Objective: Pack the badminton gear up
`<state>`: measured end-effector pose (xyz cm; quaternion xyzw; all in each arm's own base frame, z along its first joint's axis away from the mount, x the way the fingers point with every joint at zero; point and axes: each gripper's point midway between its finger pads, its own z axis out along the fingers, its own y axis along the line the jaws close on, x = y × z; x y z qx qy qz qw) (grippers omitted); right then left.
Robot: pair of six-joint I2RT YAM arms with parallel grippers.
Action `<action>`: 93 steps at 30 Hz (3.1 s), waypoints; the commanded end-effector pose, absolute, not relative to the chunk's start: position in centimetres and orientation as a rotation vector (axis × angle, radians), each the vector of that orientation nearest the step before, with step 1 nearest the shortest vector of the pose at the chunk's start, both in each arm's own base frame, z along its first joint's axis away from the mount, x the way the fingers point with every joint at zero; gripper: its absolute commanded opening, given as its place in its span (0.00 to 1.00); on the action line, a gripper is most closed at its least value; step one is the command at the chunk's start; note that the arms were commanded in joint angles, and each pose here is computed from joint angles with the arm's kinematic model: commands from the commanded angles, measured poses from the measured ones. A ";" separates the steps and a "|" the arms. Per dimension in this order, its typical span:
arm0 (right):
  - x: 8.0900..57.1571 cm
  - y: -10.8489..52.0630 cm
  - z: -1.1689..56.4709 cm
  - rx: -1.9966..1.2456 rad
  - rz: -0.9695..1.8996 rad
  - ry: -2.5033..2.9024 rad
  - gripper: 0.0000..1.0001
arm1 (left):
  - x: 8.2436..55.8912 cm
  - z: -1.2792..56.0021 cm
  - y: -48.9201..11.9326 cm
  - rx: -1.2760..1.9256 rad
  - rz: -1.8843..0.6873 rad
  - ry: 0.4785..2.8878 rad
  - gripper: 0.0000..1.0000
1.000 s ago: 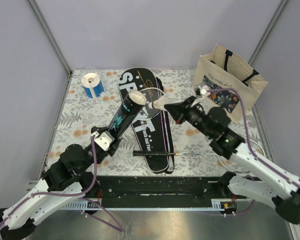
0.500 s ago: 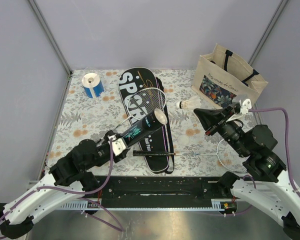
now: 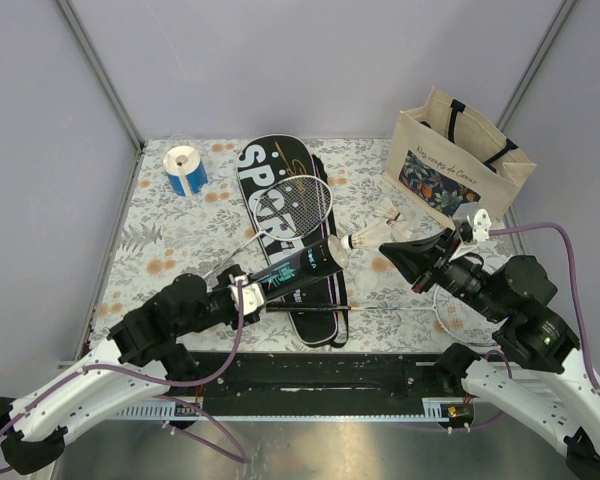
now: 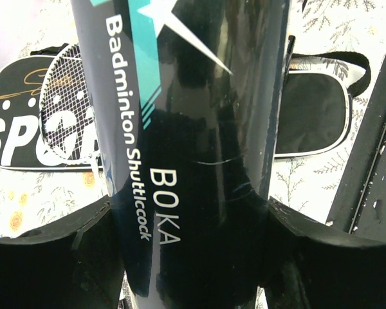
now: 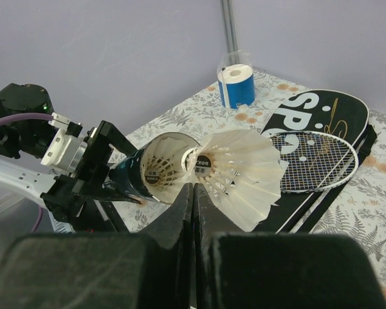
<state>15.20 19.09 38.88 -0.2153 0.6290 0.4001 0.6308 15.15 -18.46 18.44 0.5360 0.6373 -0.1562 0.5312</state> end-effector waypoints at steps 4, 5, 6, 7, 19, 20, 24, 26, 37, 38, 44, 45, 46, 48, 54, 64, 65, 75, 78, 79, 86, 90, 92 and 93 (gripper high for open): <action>13.1 19.9 38.9 -0.571 1.013 1.437 0.00 | 15.5 20.7 -19.3 1.268 -0.388 1.437 0.00; 13.0 20.1 38.5 -0.582 1.029 1.450 0.00 | 15.4 20.7 -19.4 1.274 -0.389 1.434 0.00; 13.0 20.3 38.1 -0.590 1.036 1.464 0.00 | 15.3 20.7 -19.5 1.281 -0.395 1.431 0.00; 12.9 20.6 37.9 -0.597 1.051 1.475 0.00 | 15.2 20.7 -19.6 1.288 -0.401 1.425 0.00; 12.2 24.1 36.2 -0.666 1.245 1.517 0.00 | 14.0 21.1 -20.3 1.327 -0.471 1.359 0.00; 12.2 24.3 36.1 -0.670 1.258 1.519 0.00 | 14.0 21.2 -20.3 1.323 -0.473 1.352 0.00; 12.2 25.3 35.3 -0.680 1.311 1.539 0.00 | 14.0 21.4 -20.4 1.322 -0.475 1.344 0.00; 12.4 25.8 35.0 -0.681 1.331 1.547 0.00 | 13.9 21.3 -20.4 1.328 -0.480 1.346 0.00; 12.7 27.3 33.4 -0.680 1.369 1.603 0.00 | 13.8 21.5 -20.5 1.331 -0.483 1.338 0.00; 12.8 27.4 33.2 -0.677 1.368 1.611 0.00 | 13.8 21.6 -20.6 1.333 -0.485 1.334 0.00; 13.3 27.8 31.9 -0.675 1.355 1.675 0.04 | 13.8 21.7 -20.6 1.326 -0.489 1.335 0.00; 13.3 27.8 31.6 -0.675 1.352 1.691 0.09 | 13.8 21.8 -20.5 1.323 -0.490 1.331 0.00; 13.2 27.7 31.8 -0.672 1.350 1.690 0.13 | 13.7 21.8 -20.5 1.322 -0.489 1.329 0.00; 13.2 27.4 32.2 -0.654 1.345 1.681 0.25 | 13.7 21.9 -20.4 1.314 -0.487 1.322 0.00; 13.4 25.1 35.5 -0.516 1.302 1.595 0.43 | 13.8 21.8 -20.3 1.309 -0.483 1.325 0.00; 17.8 17.5 37.4 -0.182 0.904 1.470 0.54 | 14.1 21.4 -19.9 1.294 -0.457 1.359 0.00; 18.9 16.9 36.6 -0.142 0.835 1.486 0.54 | 14.1 21.4 -19.8 1.292 -0.459 1.361 0.00; 29.0 15.0 27.2 -0.045 0.362 1.730 0.61 | 14.0 22.2 -19.4 1.237 -0.466 1.353 0.00; 31.8 14.0 24.5 0.045 0.371 1.811 0.62 | 13.8 22.2 -19.4 1.238 -0.478 1.345 0.00; 32.6 13.6 23.5 0.087 0.386 1.835 0.62 | 13.7 22.2 -19.5 1.238 -0.481 1.343 0.00; 37.6 12.5 16.8 0.291 0.607 1.949 0.63 | 13.3 22.6 -19.7 1.242 -0.510 1.327 0.00; 39.3 11.2 13.9 0.394 0.622 1.968 0.64 | 13.2 22.8 -19.8 1.241 -0.517 1.315 0.00; 39.7 10.6 12.6 0.424 0.607 1.974 0.64 | 13.2 22.7 -19.8 1.243 -0.517 1.318 0.00; 40.0 10.3 12.2 0.434 0.601 1.971 0.64 | 13.2 22.8 -19.8 1.242 -0.519 1.315 0.00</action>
